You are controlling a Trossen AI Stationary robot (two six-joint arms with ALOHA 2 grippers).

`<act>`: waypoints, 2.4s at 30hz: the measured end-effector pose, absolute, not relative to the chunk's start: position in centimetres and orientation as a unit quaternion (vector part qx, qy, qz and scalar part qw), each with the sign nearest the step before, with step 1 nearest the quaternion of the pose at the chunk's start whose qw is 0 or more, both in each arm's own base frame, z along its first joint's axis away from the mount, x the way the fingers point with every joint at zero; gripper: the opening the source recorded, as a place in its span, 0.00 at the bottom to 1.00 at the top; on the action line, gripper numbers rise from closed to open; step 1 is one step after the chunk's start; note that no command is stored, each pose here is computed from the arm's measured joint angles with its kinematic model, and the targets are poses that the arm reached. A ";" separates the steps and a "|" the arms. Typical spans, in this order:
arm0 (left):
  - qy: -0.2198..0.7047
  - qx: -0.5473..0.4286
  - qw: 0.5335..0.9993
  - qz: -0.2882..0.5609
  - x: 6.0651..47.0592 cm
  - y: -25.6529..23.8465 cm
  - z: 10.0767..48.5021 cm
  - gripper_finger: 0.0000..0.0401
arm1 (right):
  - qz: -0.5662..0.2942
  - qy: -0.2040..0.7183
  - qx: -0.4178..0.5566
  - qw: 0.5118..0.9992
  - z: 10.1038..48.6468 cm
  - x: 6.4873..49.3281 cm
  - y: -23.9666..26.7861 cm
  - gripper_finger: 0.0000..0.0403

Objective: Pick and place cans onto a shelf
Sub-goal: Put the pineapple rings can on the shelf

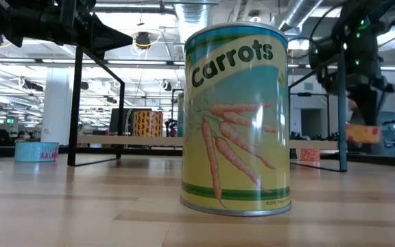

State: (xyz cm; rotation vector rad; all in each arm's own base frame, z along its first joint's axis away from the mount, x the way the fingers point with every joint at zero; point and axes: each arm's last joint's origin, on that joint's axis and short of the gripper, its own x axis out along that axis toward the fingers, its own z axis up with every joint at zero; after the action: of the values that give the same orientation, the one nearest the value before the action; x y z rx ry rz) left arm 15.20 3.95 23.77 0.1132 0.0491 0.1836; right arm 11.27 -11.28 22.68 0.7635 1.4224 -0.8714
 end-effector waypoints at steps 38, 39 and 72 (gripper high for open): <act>0.024 0.059 0.994 0.092 15.2 3.9 23.8 0.00 | -0.185 0.538 0.146 0.809 30.1 32.7 -10.9 0.03; 0.024 0.059 0.994 0.092 15.2 4.0 23.8 0.00 | -0.183 0.546 0.145 0.805 29.5 33.3 -11.1 0.03; 0.026 0.060 0.994 0.092 15.2 4.0 23.7 0.00 | -0.182 0.623 0.175 0.740 22.9 36.3 -12.9 0.07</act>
State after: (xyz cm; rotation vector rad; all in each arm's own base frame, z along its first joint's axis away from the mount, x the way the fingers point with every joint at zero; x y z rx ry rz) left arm 15.20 3.95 23.75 0.1197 0.0517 0.1837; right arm 36.30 -12.90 22.94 0.3838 1.3666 -0.3982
